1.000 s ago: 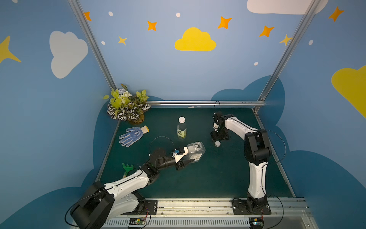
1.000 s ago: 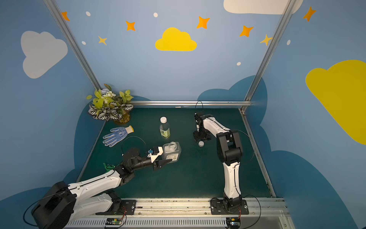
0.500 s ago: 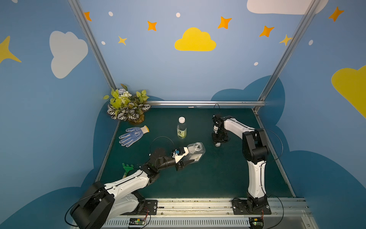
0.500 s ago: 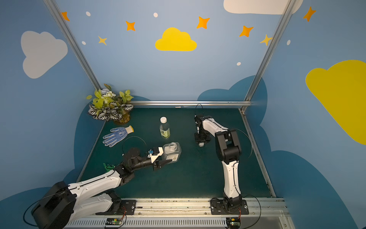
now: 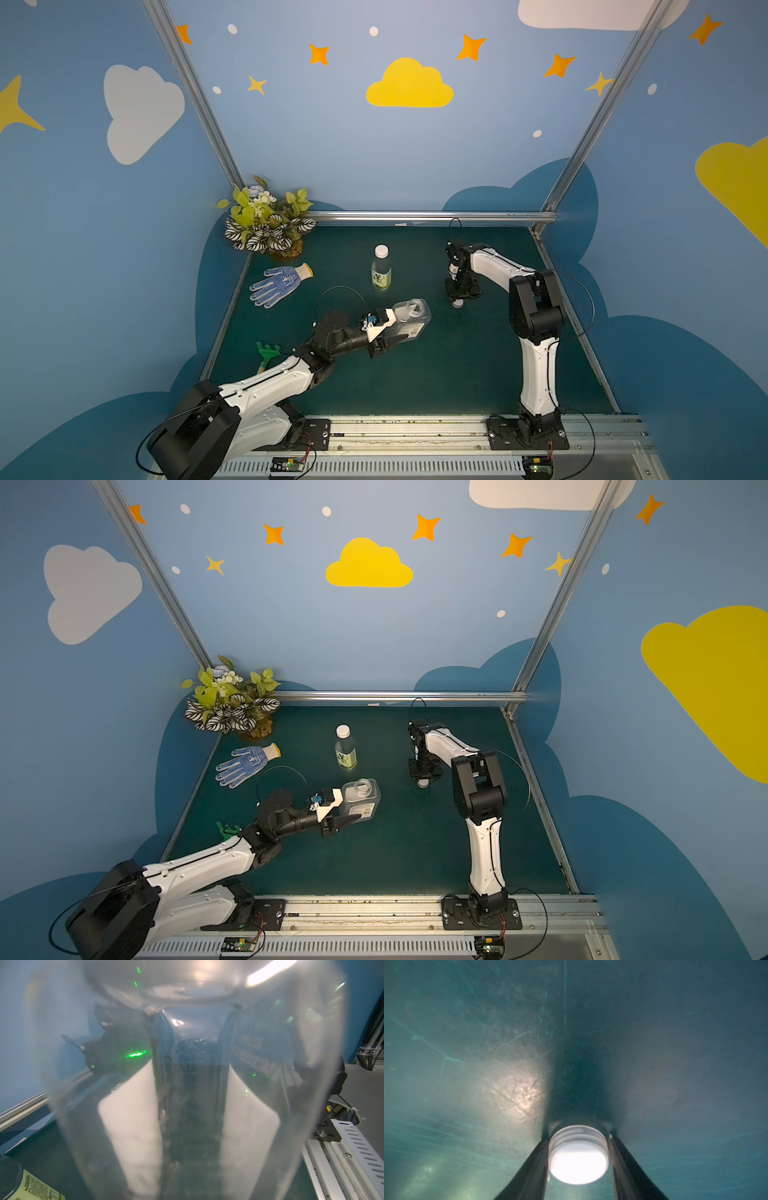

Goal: Screw on the bottle caps
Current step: Pick up the bottle cap from the center of the board.

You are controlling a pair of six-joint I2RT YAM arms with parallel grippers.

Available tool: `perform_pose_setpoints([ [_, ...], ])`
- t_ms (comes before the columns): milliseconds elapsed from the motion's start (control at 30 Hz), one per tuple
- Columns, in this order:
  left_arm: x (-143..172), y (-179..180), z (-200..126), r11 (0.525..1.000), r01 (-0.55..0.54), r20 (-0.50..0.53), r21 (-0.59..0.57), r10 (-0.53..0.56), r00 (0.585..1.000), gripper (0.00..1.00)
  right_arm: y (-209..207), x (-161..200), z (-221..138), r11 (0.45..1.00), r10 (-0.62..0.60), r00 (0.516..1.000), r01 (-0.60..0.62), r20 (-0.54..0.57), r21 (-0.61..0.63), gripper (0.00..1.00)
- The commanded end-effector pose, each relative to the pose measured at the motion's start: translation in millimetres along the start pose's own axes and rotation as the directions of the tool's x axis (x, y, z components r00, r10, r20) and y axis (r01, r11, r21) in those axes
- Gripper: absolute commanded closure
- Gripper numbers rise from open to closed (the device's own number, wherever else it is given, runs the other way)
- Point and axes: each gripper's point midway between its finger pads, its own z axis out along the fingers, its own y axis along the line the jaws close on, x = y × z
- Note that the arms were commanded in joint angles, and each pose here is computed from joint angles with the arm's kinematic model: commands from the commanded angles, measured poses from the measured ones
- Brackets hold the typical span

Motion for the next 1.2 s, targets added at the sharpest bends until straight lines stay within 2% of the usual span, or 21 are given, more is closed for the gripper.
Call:
perform_pose_setpoints([
  [0,-9,3,0,1.0,-0.024,0.024,-0.002,0.024,0.999,0.6,3,24,1,1.0,-0.008,0.997,0.008,-0.08,0.005,0.5],
  [400,-7,2,1,1.0,-0.025,0.021,-0.001,0.025,0.999,0.6,2,29,-6,1.0,-0.015,0.997,0.017,-0.075,0.022,0.48],
  [700,-7,2,1,1.0,-0.024,0.021,0.003,0.024,0.999,0.6,-4,14,-6,0.998,-0.018,0.999,0.02,-0.043,0.052,0.44],
  [1167,-8,1,2,1.0,-0.022,0.021,0.01,0.022,1.0,0.6,-2,8,1,0.999,-0.033,0.998,0.035,-0.047,0.041,0.51],
])
